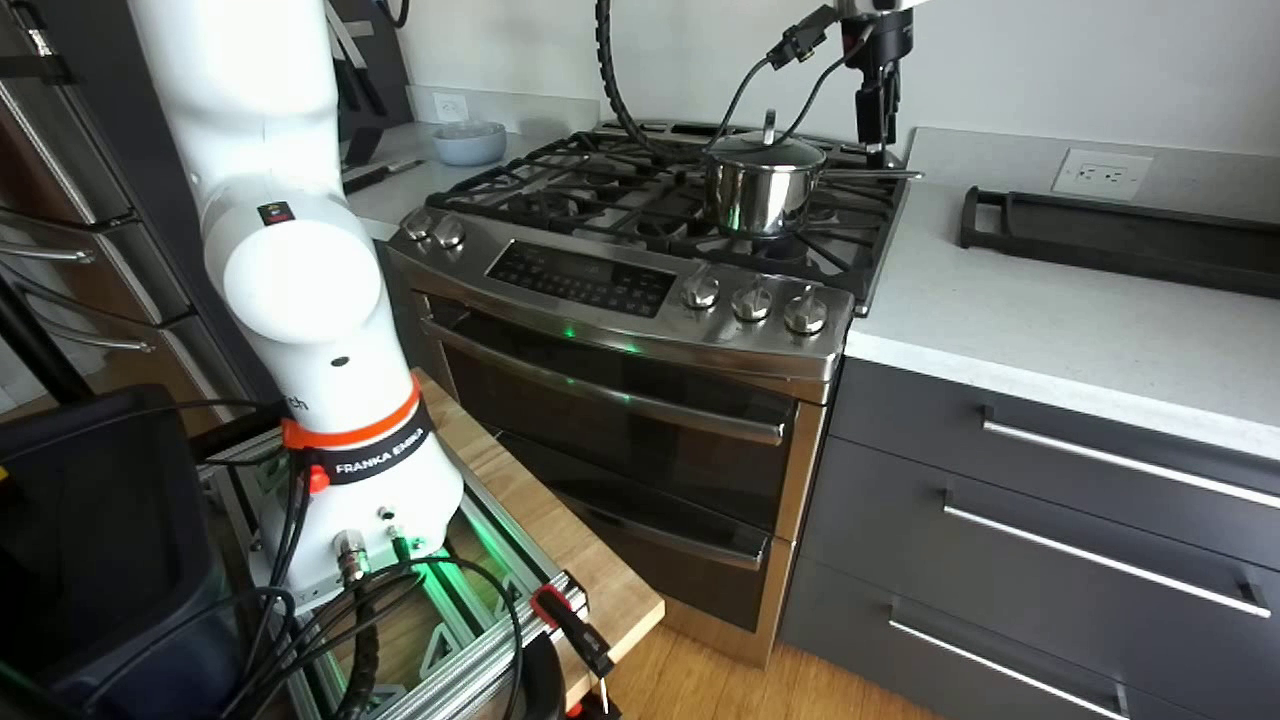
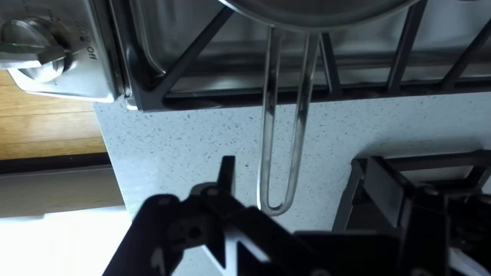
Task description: Slide the silver pot to the bottom right cooker on the hob of the stove, pick up the silver pot lid and put it on the hob of the stove
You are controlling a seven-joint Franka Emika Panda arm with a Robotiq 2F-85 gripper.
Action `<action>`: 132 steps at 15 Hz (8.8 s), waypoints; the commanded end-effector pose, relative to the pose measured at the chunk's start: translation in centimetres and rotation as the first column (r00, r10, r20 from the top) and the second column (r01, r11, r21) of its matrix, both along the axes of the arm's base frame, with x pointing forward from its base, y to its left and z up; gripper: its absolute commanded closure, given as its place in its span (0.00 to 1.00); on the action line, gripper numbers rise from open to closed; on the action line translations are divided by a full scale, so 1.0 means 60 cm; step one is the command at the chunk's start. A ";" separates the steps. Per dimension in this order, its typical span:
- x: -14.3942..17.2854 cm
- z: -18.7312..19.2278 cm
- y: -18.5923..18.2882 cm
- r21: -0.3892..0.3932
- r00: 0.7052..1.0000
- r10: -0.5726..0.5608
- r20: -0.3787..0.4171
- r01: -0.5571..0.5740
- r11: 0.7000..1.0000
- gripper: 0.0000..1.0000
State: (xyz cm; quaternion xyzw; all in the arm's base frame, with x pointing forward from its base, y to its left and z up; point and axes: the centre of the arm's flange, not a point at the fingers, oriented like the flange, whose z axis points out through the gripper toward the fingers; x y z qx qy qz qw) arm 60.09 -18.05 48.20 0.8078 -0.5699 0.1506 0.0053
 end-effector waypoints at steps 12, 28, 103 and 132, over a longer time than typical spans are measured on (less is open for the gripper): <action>-0.051 0.132 0.100 -0.046 0.825 0.558 -0.089 -0.563 0.825 0.00; -0.101 0.141 0.142 0.031 0.244 0.966 -0.088 -0.968 0.248 0.00; -0.151 0.061 0.586 -0.066 -0.656 0.733 -0.181 -0.736 -0.674 0.96; -0.197 -0.093 0.625 -0.073 -0.437 0.862 -0.256 -0.881 -0.468 0.96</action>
